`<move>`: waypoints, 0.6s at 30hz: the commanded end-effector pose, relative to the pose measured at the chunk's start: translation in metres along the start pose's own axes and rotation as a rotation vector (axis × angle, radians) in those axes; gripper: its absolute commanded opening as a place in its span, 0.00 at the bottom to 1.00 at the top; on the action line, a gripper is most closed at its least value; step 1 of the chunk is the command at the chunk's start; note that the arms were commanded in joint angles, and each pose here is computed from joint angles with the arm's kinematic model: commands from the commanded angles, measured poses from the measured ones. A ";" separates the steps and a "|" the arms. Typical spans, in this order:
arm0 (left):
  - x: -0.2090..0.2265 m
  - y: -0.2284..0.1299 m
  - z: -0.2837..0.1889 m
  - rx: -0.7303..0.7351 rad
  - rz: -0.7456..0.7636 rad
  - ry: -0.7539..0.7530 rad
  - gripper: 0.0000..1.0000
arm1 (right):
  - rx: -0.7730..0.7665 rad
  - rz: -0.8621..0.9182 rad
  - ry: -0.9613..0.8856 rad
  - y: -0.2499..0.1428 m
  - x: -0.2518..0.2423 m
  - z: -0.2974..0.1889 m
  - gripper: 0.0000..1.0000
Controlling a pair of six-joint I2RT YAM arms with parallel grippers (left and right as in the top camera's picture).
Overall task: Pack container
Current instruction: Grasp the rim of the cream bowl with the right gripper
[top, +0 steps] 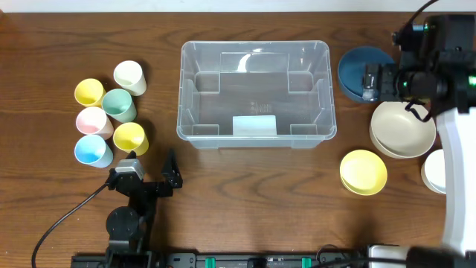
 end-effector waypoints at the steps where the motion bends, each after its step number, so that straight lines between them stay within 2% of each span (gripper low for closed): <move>1: 0.005 -0.011 0.001 0.043 0.012 0.019 0.98 | 0.078 0.169 -0.001 -0.003 -0.023 0.012 0.99; 4: 0.005 -0.011 0.001 0.043 0.012 0.019 0.98 | 0.169 0.193 -0.021 -0.013 -0.038 0.023 0.99; 11: 0.005 -0.011 0.001 0.043 0.012 0.019 0.98 | 0.327 0.104 -0.004 -0.039 -0.046 0.054 0.99; 18: 0.005 -0.011 0.001 0.043 0.012 0.019 0.98 | 0.363 0.099 0.001 -0.068 -0.049 0.106 0.99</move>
Point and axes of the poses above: each gripper's point midway between its finger pads, its own z axis out along the fingers, its own x axis along the line the jaws close on, y = z × x, the point moved 8 cm from there along -z, back along the fingers, and after that the axes turned 3 degrees about -z, right-handed, at the moved point
